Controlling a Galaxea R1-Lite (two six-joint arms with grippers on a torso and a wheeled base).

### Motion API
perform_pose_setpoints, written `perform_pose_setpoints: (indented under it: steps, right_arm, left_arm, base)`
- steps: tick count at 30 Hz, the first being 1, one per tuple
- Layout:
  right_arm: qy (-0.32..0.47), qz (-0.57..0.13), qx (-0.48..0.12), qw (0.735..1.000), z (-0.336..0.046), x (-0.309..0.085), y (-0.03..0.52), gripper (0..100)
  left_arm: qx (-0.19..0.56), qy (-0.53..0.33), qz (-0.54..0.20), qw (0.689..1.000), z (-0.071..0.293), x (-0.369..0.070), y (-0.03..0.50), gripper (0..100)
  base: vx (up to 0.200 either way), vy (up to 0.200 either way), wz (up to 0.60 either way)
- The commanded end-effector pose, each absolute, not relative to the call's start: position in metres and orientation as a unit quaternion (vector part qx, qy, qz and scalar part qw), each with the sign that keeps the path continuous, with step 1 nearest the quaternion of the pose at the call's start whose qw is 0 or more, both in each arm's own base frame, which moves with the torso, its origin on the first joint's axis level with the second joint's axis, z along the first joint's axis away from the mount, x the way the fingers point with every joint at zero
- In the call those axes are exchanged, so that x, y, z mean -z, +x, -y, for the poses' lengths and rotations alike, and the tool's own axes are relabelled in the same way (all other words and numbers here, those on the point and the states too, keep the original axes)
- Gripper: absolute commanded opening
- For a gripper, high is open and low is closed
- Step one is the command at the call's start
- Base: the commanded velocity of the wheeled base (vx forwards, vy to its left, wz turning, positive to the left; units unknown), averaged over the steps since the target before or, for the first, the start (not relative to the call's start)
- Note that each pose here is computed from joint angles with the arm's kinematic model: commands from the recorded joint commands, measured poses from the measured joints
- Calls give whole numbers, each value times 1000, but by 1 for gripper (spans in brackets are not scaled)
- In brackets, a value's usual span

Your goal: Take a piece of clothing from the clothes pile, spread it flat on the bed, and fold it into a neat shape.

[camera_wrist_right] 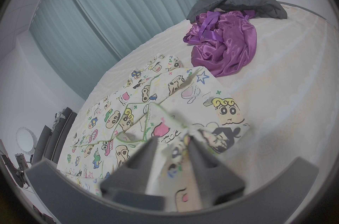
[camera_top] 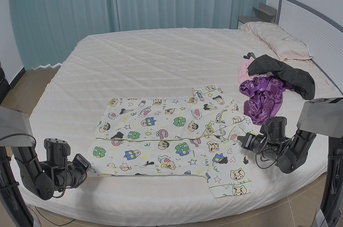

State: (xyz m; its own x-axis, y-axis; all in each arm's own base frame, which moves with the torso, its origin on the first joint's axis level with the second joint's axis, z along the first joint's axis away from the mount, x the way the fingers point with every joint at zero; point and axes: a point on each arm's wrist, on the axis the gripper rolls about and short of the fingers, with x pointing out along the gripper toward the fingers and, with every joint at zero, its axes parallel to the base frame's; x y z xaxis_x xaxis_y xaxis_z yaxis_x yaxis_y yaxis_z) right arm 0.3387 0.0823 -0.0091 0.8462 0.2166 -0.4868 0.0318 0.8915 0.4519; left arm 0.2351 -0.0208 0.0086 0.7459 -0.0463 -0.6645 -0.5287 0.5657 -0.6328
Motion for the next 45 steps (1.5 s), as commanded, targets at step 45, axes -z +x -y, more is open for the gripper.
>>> perform_pose_setpoints:
  steps: [45]
  right_arm:
    - [181, -431, -159, 869, -80, 34, 212, 100]
  left_arm:
    - [-146, -441, -340, 818, 22, -3, 232, 0]
  base:
    - [0, 0, 0]
